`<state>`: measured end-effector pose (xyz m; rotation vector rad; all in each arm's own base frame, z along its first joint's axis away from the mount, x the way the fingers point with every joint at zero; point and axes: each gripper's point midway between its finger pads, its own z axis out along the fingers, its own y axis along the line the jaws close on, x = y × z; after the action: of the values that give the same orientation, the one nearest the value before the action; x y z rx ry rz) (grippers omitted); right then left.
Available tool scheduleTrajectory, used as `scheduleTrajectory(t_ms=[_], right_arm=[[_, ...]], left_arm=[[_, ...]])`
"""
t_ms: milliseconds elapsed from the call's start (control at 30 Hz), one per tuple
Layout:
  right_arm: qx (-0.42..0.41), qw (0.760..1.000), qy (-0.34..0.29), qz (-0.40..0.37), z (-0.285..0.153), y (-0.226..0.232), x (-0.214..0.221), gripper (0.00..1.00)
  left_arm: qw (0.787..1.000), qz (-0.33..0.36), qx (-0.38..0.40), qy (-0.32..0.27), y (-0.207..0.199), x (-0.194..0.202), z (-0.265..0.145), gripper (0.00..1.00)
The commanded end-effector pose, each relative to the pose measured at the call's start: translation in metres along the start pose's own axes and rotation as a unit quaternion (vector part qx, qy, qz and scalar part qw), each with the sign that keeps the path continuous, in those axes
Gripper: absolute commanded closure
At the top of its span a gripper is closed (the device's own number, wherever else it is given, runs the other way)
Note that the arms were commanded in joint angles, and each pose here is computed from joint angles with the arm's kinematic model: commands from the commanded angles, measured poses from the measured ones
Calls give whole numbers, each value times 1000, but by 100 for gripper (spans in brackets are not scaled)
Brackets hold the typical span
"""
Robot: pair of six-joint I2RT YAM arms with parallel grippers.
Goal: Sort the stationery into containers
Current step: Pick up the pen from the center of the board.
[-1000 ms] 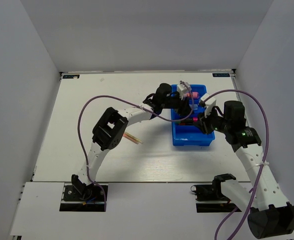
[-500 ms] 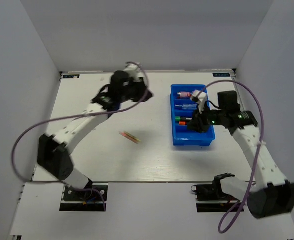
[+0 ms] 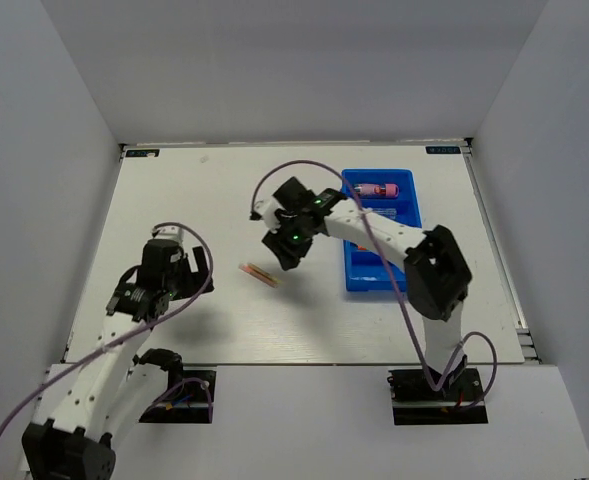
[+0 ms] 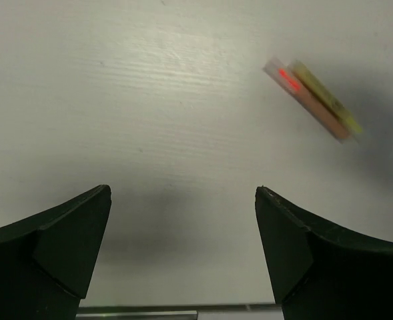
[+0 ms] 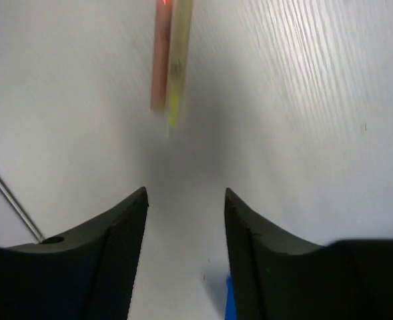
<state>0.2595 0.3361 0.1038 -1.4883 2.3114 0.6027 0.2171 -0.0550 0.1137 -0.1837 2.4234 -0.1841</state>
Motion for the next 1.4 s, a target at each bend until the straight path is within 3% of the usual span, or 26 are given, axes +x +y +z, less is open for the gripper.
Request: scheduleTrajectory(t_ms=[0,33,133,267,800,1367], right_arm=[[59,998,-7,4,17,-3,-32,51],[67,997,-38,-1,9,-3,-59,60],[70,997,-24,-2,30,1,-75,68],[64,998,-2,-11,63,7,-72,70],[83,996,21,-13,102,0,-58,68],[70,997,39,-9,115,7,-47,63]], left_arm=[[993,-22,-72,-89,33,-20,-19,0],[990,-41,-87,-98,42,-22,-21,0],[984,-81,-97,-122,54,-18,-23,0],[983,-96,-92,-125,55,-17,-24,0],[987,-93,-79,-109,50,-14,-22,0],[987,-90,-68,-113,46,-17,-23,0]])
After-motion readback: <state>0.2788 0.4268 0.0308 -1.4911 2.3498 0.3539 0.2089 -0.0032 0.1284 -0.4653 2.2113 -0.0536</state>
